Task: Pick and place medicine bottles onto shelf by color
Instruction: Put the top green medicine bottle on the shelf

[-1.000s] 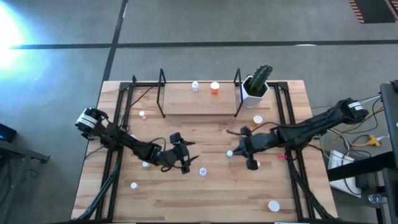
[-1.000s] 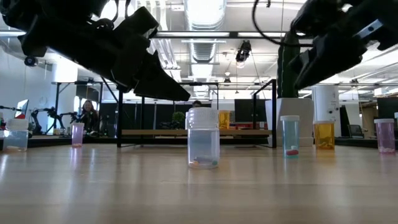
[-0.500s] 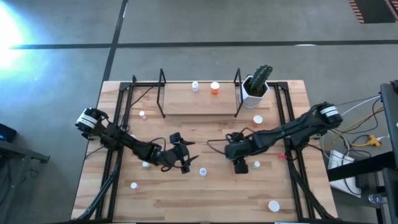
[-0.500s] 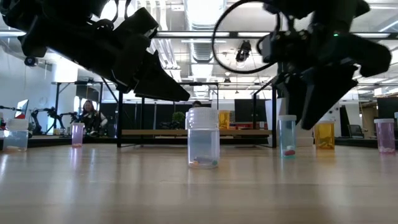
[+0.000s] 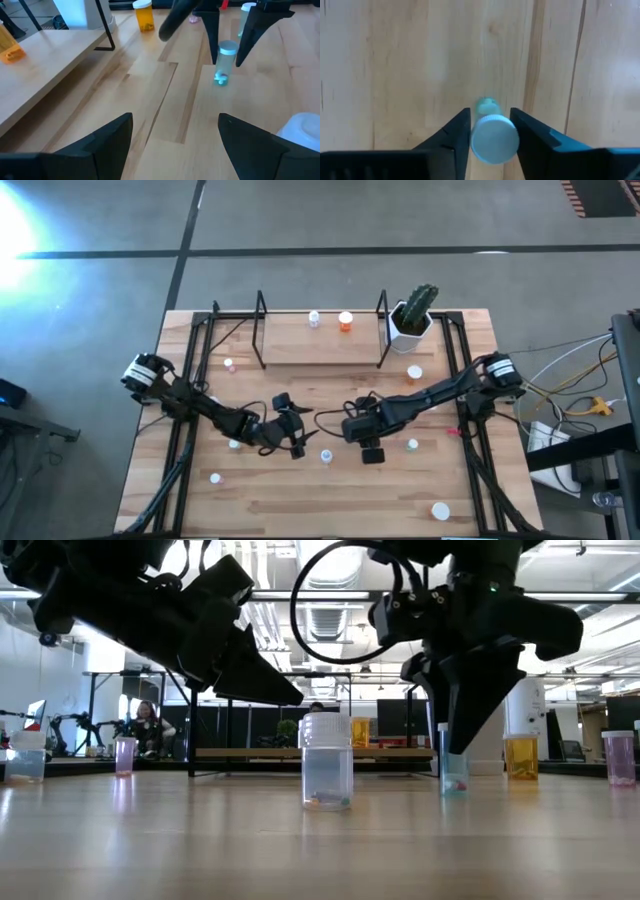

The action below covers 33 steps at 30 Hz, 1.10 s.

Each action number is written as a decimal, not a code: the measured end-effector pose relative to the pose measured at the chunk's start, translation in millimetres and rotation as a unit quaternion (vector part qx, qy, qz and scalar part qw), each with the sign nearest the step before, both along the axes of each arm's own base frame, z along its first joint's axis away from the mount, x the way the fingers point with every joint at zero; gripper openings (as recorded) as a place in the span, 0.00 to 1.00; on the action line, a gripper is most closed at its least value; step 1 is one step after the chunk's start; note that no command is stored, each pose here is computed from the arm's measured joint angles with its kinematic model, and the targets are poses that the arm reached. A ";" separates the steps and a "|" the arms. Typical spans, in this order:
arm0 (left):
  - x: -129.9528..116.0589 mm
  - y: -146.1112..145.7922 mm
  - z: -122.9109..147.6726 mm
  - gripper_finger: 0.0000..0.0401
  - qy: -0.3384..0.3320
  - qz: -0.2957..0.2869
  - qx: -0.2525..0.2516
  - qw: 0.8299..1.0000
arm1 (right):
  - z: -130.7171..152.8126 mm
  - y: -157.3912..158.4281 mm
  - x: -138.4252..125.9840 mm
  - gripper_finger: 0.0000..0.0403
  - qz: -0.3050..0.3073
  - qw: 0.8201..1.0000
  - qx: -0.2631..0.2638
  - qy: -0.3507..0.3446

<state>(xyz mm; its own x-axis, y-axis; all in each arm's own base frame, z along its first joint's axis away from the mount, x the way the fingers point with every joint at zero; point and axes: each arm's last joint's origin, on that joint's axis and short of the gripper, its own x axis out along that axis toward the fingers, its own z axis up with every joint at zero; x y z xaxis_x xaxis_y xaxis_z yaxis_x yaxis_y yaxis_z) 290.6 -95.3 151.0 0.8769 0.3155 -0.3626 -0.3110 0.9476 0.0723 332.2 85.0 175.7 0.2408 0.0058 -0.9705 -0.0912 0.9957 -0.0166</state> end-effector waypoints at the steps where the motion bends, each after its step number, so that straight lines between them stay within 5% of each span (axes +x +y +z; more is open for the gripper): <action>1: -0.1 0.0 -0.1 0.69 0.000 0.000 0.000 1.000 | 0.6 0.1 0.4 0.28 0.000 1.000 0.000 0.001; 13: -0.6 0.5 -1.0 0.69 0.002 0.000 0.001 1.000 | 40.2 -32.0 3.4 0.28 -0.022 0.997 0.007 -0.069; 22: -0.3 0.6 -0.6 0.69 0.000 0.001 0.000 1.000 | 76.0 -134.8 20.1 0.25 -0.112 0.987 -0.024 -0.114; 33: 0.6 0.5 0.9 0.69 -0.008 0.001 -0.003 1.000 | 70.3 -256.1 2.7 0.25 -0.215 0.972 -0.053 -0.078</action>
<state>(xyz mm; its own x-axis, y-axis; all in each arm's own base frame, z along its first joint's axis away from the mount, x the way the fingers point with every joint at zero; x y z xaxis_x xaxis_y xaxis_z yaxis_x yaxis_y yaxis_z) 291.1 -94.8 151.9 0.8818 0.3160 -0.3502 -0.3145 0.9472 0.0625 335.0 -171.1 246.0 0.3437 -0.2255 -0.9116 0.3454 0.9331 -0.1006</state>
